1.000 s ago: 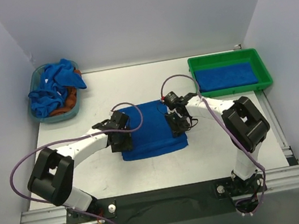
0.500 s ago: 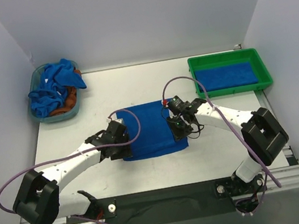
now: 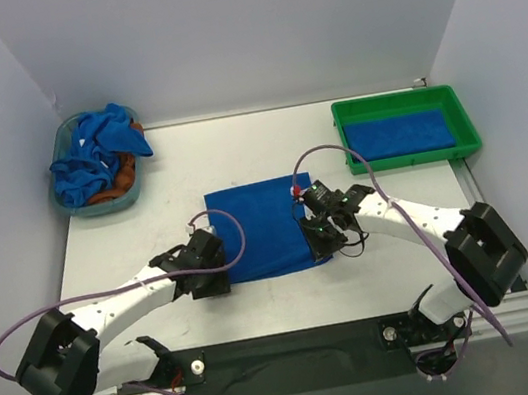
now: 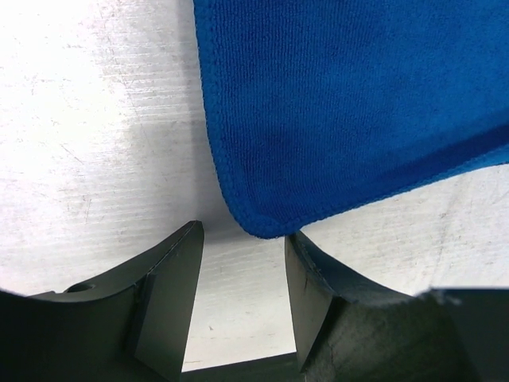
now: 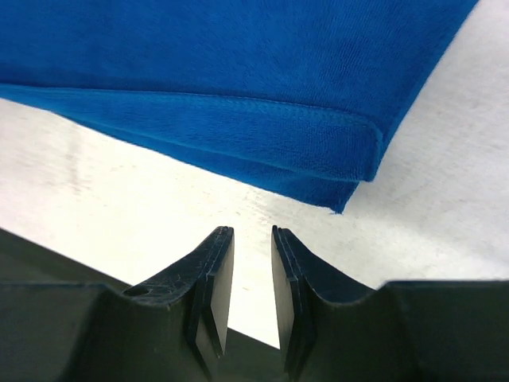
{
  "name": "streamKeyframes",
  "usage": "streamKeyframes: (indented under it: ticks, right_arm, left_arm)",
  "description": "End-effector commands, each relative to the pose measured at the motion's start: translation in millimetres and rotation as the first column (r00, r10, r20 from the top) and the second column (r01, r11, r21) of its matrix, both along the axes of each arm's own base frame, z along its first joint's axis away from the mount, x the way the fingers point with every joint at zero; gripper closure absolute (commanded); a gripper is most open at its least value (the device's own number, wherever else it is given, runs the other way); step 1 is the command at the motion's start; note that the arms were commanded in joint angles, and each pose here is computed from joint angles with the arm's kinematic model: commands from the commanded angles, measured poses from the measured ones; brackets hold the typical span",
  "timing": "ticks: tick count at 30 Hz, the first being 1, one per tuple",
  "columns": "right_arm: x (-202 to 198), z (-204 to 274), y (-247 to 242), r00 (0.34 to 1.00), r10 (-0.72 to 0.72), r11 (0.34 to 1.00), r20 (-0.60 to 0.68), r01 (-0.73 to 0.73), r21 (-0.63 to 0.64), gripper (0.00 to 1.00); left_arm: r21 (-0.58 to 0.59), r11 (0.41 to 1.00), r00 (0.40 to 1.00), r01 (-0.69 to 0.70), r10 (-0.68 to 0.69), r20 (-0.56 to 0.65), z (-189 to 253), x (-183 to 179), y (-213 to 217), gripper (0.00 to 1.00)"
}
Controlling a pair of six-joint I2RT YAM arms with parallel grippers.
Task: Fold and stack the towels
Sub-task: Fold the towel
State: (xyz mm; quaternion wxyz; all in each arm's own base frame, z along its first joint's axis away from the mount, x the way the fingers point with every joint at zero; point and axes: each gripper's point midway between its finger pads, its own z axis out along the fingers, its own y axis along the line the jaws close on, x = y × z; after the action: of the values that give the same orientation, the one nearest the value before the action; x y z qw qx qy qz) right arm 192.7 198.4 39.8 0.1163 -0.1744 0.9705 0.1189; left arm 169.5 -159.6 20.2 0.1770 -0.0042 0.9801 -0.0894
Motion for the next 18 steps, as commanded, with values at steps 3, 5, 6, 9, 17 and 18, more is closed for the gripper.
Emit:
streamKeyframes:
  ticks: [3, 5, 6, 9, 17, 18]
  right_arm:
    - [13.8, 44.8, 2.0, 0.99, -0.05, 0.997, 0.133, 0.042, 0.065, 0.73]
    - [24.1, 57.7, 3.9, 0.982, -0.065, 0.996, 0.179, 0.052, 0.073, 0.71]
    - [30.5, 59.9, 0.6, 0.976, -0.078, 0.996, 0.205, 0.069, 0.052, 0.68]
    - [47.8, 64.0, -4.7, 0.964, -0.113, 0.993, 0.24, 0.115, 0.004, 0.6]
    - [72.8, 39.4, -19.9, 0.958, -0.192, 0.971, 0.212, 0.217, -0.099, 0.57]
    - [73.7, 38.4, -19.2, 0.959, -0.193, 0.971, 0.206, 0.217, -0.098, 0.57]
  left_arm:
    - [-0.069, 0.997, 0.998, -0.018, 0.023, 0.066, 20.4, 4.5, -6.5, 0.44]
    - [-0.084, 0.996, 0.996, -0.021, 0.028, 0.085, 31.5, 6.7, -8.1, 0.44]
    - [-0.1, 0.995, 0.994, -0.027, 0.037, 0.104, 38.9, 8.7, -9.0, 0.44]
    - [-0.131, 0.99, 0.989, -0.049, 0.066, 0.133, 55.4, 11.8, -10.4, 0.42]
    - [-0.171, 0.968, 0.968, -0.182, 0.207, 0.143, 59.4, 15.0, -2.9, 0.32]
    - [-0.173, 0.961, 0.962, -0.214, 0.238, 0.13, 55.1, 13.5, -0.9, 0.31]
